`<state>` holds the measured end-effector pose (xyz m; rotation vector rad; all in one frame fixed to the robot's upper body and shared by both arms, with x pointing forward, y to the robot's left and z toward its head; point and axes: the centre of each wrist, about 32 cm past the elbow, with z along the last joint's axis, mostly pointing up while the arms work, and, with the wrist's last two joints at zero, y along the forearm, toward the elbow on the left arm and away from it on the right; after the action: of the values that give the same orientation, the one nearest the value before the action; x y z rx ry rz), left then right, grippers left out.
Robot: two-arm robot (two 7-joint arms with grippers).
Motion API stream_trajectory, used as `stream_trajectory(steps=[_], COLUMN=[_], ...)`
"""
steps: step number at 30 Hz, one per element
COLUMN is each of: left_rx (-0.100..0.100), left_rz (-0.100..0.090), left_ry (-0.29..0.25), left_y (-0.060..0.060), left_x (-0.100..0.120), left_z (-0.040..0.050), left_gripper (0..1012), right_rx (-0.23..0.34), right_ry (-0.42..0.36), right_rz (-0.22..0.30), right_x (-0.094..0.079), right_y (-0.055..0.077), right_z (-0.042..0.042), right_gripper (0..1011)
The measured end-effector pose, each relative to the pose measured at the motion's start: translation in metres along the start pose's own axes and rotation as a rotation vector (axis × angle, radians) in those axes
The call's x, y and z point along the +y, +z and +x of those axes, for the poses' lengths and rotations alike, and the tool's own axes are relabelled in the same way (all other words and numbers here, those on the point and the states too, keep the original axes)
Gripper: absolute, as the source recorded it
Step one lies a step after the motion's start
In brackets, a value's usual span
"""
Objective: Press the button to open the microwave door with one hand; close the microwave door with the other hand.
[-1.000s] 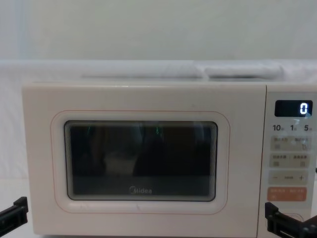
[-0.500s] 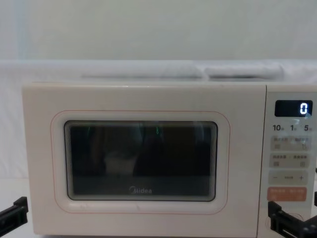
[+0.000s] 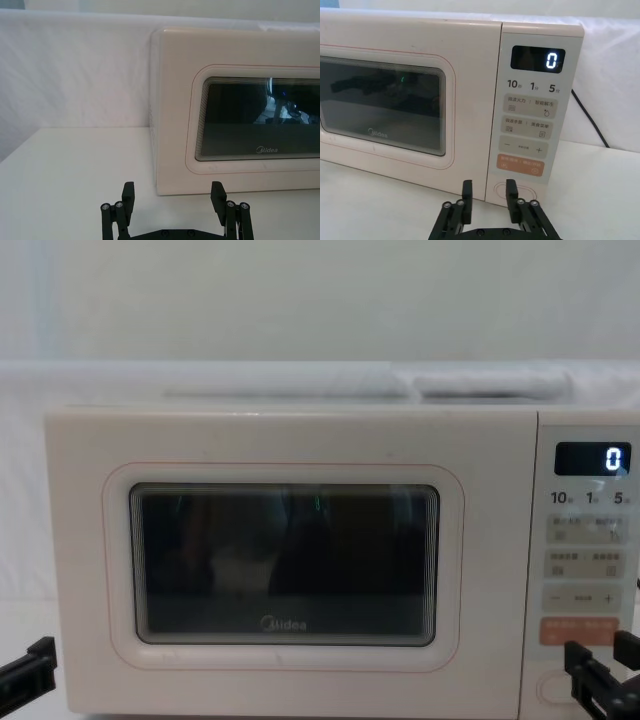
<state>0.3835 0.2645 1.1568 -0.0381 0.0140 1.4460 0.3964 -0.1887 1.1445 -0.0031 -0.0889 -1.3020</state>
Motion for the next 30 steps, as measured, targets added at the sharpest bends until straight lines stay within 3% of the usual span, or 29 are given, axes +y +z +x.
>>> stream_trajectory(steps=[15,30], left_rx=[0.000,0.000], left_rz=[0.000,0.000], left_ry=[0.000,0.000], left_y=[0.0000,0.0000], left_x=[0.0000,0.0000], left_z=[0.0000,0.0000], left_gripper=[1001,1001], right_rx=[0.000,0.000], right_ry=[0.000,0.000], right_rz=[0.000,0.000], right_x=[0.0000,0.0000], right_y=[0.0000,0.0000], right_z=[0.0000,0.0000], right_gripper=[2,0])
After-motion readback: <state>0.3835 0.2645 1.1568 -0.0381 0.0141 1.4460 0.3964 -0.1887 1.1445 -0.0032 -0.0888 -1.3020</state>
